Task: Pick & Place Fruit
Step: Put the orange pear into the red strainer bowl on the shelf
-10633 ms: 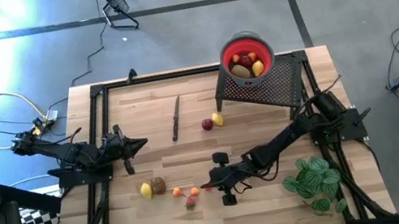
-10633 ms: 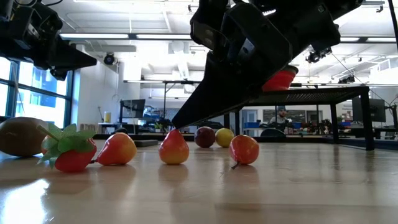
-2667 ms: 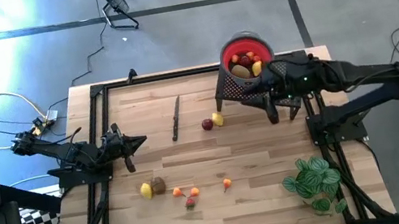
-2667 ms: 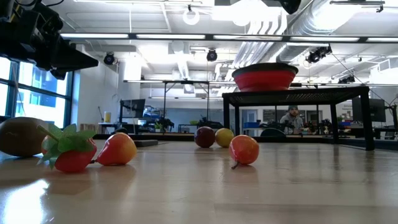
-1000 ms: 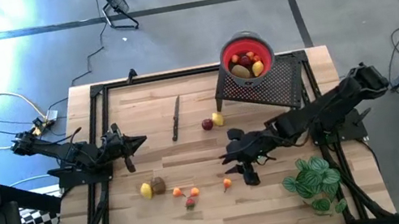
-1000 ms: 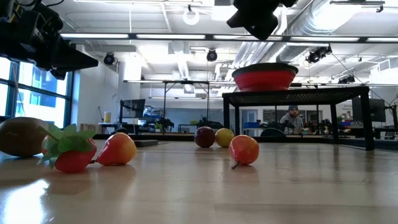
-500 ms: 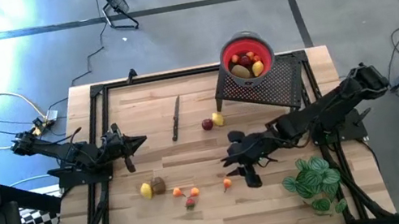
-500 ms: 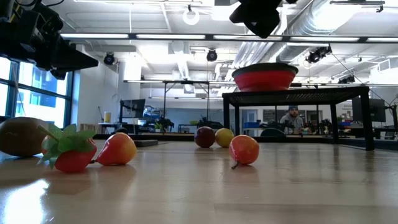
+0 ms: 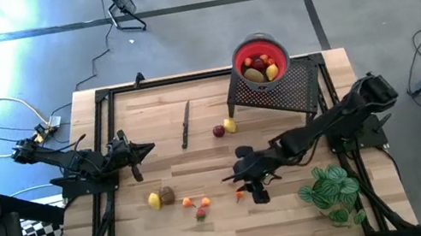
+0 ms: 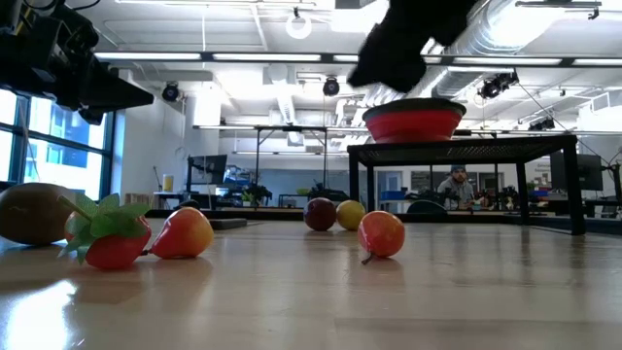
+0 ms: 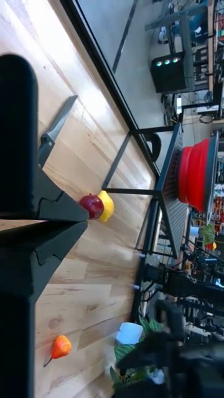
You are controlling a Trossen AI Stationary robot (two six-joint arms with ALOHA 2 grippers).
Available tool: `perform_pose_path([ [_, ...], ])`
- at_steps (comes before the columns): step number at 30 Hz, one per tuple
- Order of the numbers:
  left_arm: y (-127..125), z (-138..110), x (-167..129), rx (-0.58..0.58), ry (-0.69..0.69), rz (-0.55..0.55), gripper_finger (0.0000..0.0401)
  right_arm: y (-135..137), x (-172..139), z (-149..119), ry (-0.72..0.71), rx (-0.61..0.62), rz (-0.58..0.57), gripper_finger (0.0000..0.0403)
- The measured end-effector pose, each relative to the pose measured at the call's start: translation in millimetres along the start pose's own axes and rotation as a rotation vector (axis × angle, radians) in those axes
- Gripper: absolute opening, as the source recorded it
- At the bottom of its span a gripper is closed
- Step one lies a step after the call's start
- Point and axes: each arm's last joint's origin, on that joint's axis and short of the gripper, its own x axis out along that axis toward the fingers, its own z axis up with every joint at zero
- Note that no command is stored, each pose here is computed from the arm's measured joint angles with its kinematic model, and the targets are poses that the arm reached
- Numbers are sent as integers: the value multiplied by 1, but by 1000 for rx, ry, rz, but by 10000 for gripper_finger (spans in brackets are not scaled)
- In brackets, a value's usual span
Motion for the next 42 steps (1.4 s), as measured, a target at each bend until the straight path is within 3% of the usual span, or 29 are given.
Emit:
perform_pose_path([
  [7,0,-1,0,6,5,2,0,-2,28,-14,86,4,43,142],
  [15,0,-1,0,7,6,2,0,-6,42,-24,133,-36,6,145],
  [28,0,-1,0,7,6,2,0,-8,45,-29,175,-49,-10,239],
  [42,0,-1,0,8,8,0,0,-13,68,-44,225,-75,-38,237],
])
